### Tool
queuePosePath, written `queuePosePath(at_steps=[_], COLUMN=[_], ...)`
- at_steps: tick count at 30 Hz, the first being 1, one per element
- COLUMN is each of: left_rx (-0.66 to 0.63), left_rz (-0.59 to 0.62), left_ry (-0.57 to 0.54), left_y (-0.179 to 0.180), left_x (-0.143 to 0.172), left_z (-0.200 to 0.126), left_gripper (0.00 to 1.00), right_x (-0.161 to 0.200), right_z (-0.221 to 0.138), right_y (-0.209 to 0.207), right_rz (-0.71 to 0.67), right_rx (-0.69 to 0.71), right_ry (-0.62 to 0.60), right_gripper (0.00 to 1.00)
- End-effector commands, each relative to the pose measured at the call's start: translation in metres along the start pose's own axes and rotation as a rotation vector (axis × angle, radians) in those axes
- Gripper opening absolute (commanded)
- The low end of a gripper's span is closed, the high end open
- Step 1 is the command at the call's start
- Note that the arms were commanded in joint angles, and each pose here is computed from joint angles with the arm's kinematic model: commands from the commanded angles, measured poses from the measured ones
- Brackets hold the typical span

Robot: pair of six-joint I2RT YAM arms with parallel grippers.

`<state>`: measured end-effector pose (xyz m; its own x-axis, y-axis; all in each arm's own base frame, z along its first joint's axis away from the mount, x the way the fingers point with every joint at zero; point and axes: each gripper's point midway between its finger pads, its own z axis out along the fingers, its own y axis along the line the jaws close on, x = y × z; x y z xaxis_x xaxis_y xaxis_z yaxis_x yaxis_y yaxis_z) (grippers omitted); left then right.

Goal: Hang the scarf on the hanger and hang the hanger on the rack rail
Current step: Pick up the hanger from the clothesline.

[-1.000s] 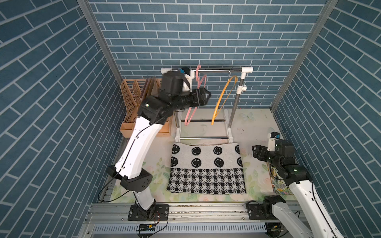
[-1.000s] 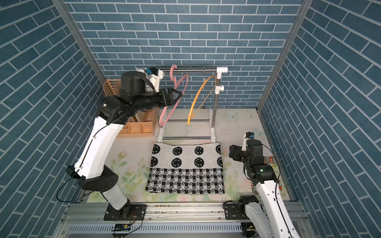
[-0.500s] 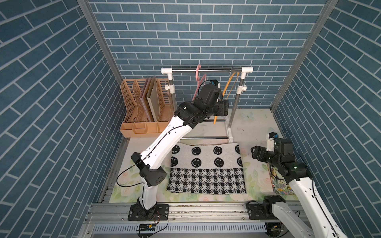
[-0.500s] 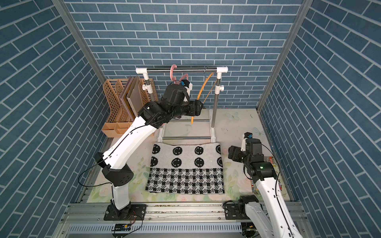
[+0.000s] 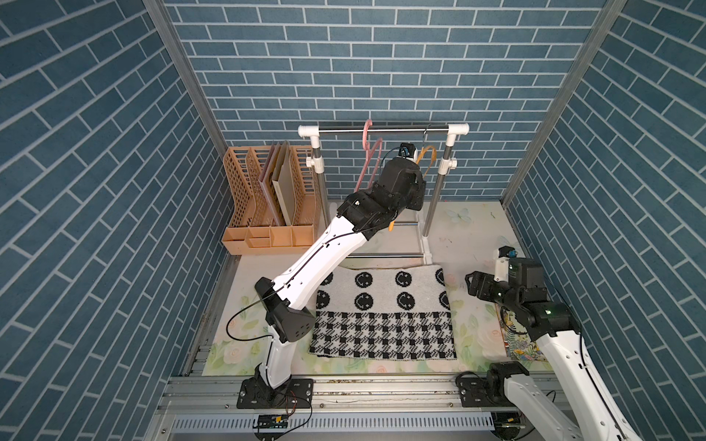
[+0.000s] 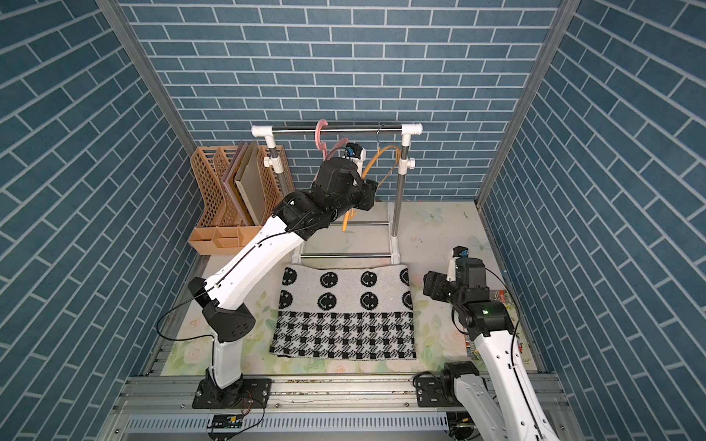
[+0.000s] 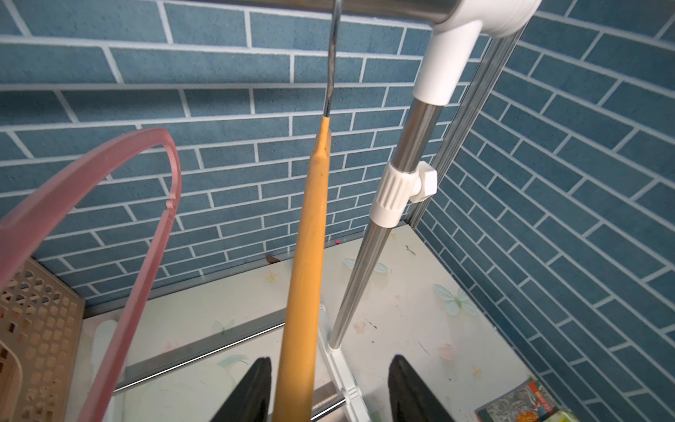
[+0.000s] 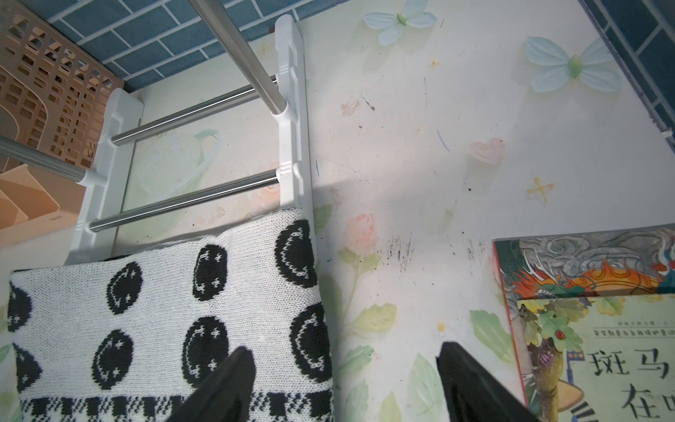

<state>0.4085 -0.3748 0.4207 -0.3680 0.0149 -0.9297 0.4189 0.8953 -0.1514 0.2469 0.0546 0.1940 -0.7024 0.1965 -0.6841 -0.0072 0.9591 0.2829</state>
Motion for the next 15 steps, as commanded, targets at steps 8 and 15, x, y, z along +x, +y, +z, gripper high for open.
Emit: queuePosePath(at_steps=[8,15], left_rx=[-0.019,-0.004], left_rz=[0.008,0.006], left_ry=[-0.064,-0.057], left_y=[0.0015,-0.002], left_x=[-0.0197,-0.0188], left_z=[-0.0132,-0.0159], left_gripper=[0.2,0.0], right_x=[-0.0063,-0.0061], right_z=[-0.0077,-0.0071], right_y=[-0.0044,-0.004], right_rz=[-0.006,-0.004], right_rx=[0.027,0.024], right_ry=[-0.053,-0.053], right_gripper=[0.84,0.84])
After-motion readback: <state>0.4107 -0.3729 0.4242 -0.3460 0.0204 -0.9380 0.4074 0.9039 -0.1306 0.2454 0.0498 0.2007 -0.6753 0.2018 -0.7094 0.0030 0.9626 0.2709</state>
